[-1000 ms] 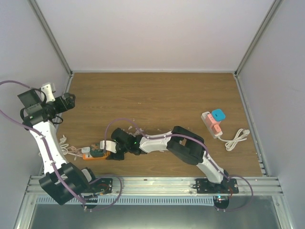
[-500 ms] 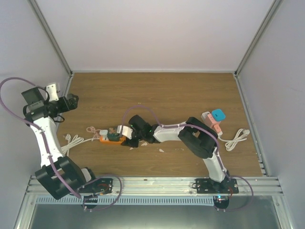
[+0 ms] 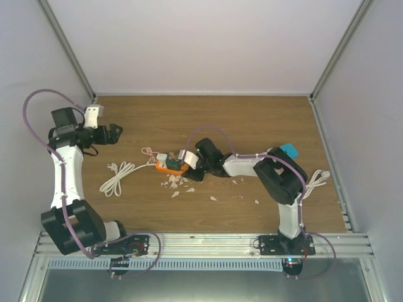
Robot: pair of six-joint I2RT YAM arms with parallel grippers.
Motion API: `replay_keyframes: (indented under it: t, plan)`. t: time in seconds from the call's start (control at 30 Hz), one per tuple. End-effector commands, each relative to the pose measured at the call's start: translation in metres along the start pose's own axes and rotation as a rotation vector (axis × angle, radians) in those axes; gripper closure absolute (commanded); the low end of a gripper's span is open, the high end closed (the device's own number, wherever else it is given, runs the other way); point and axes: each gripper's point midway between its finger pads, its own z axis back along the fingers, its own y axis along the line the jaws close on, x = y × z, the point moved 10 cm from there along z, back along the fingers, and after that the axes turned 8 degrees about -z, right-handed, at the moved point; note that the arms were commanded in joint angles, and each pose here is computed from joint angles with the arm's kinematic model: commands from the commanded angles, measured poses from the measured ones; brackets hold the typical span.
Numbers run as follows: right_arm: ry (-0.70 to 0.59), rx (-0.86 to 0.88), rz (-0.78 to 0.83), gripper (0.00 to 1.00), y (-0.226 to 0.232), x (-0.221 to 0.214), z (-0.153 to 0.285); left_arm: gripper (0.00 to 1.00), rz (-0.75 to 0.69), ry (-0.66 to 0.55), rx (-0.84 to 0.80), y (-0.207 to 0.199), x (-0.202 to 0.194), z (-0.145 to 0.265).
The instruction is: Pull the plug off the socket
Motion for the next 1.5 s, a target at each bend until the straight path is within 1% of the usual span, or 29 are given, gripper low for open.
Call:
replay_keyframes:
  t: [0.0, 0.17, 0.27, 0.4, 0.57, 0.8, 1.13, 1.27, 1.37, 1.47]
  plan:
    - [0.03, -0.024, 0.016, 0.9, -0.022, -0.009, 0.025, 0.01, -0.129, -0.016, -0.018, -0.011, 0.016, -0.007]
    - [0.101, 0.05, 0.05, 0.9, -0.038, -0.034, 0.042, 0.01, -0.176, -0.003, -0.033, -0.018, 0.019, -0.02]
    - [0.088, 0.101, 0.066, 0.9, -0.048, -0.03, 0.053, 0.01, -0.197, -0.004, -0.054, -0.019, 0.021, -0.025]
    - [0.128, 0.13, 0.103, 0.89, -0.055, -0.035, 0.059, 0.01, -0.224, 0.0, -0.081, -0.021, 0.026, -0.033]
    - [0.19, 0.165, 0.123, 0.86, -0.06, -0.058, 0.07, 0.01, -0.256, 0.01, -0.107, -0.022, 0.032, -0.042]
    - [0.23, 0.182, 0.122, 0.86, -0.064, -0.09, 0.09, 0.01, -0.292, 0.02, -0.142, -0.028, 0.031, -0.05]
    - [0.27, 0.208, 0.105, 0.86, -0.062, -0.139, 0.122, 0.01, -0.425, 0.037, -0.267, -0.06, 0.024, -0.056]
    - [0.236, 0.203, 0.082, 0.85, -0.071, -0.138, 0.132, 0.01, -0.503, 0.03, -0.338, -0.08, 0.02, -0.052]
    - [0.24, 0.197, 0.088, 0.81, -0.073, -0.138, 0.133, 0.01, -0.569, 0.023, -0.396, -0.095, 0.015, -0.05]
    - [0.238, 0.189, 0.094, 0.69, -0.072, -0.138, 0.135, 0.01, -0.624, 0.031, -0.446, -0.107, 0.008, -0.048]
